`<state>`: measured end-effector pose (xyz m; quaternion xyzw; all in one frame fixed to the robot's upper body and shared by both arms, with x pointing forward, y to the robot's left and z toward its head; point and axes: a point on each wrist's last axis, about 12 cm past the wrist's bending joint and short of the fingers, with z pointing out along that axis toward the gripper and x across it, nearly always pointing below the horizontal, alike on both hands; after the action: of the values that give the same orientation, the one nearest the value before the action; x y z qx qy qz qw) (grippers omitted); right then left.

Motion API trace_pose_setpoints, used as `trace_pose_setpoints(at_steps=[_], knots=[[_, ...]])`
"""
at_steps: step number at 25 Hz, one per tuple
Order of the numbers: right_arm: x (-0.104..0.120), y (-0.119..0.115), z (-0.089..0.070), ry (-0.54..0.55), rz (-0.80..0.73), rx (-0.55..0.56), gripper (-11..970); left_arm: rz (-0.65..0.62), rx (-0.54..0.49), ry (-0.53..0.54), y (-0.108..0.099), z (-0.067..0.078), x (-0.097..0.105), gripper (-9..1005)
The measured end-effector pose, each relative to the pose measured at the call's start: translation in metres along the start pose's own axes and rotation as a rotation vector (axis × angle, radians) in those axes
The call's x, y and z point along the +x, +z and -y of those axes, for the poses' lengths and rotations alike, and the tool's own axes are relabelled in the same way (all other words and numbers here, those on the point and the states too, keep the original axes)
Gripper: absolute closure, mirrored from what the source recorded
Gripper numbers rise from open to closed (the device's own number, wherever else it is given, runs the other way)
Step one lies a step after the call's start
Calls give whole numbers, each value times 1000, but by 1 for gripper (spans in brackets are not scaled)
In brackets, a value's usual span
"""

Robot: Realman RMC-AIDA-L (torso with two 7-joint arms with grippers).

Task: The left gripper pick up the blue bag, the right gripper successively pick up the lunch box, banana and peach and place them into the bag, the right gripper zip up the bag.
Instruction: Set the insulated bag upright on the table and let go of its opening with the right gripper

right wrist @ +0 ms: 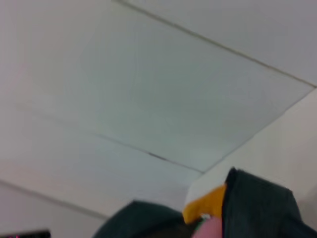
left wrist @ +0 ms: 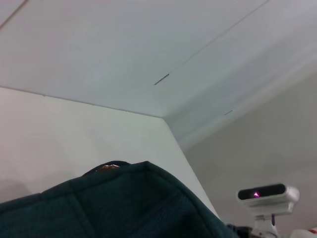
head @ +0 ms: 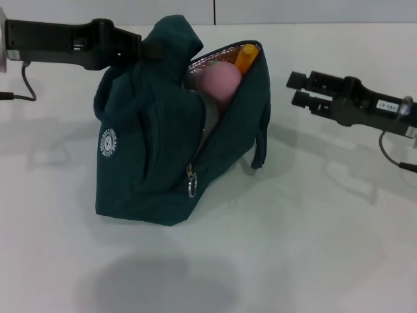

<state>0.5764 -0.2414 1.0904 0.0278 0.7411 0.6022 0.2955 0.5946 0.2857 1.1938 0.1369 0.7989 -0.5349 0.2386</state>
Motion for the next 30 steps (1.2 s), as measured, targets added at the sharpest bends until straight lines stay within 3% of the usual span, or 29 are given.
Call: trace_pose_setpoints(at_steps=[8,15,27,30], knots=[[-2,25,3,39,-3,46,345,-6,5,15,3,2,-2,908],[-1,49,-1,-4,-81,87,348,-8,8,20,4,2,-2,908],[-2,55,-2,-112,-113,104,354,-6,9,28,4,3,-3,907],[-1,55,-2,-129,-120,103,492,-8,11,29,6,3,-3,906]])
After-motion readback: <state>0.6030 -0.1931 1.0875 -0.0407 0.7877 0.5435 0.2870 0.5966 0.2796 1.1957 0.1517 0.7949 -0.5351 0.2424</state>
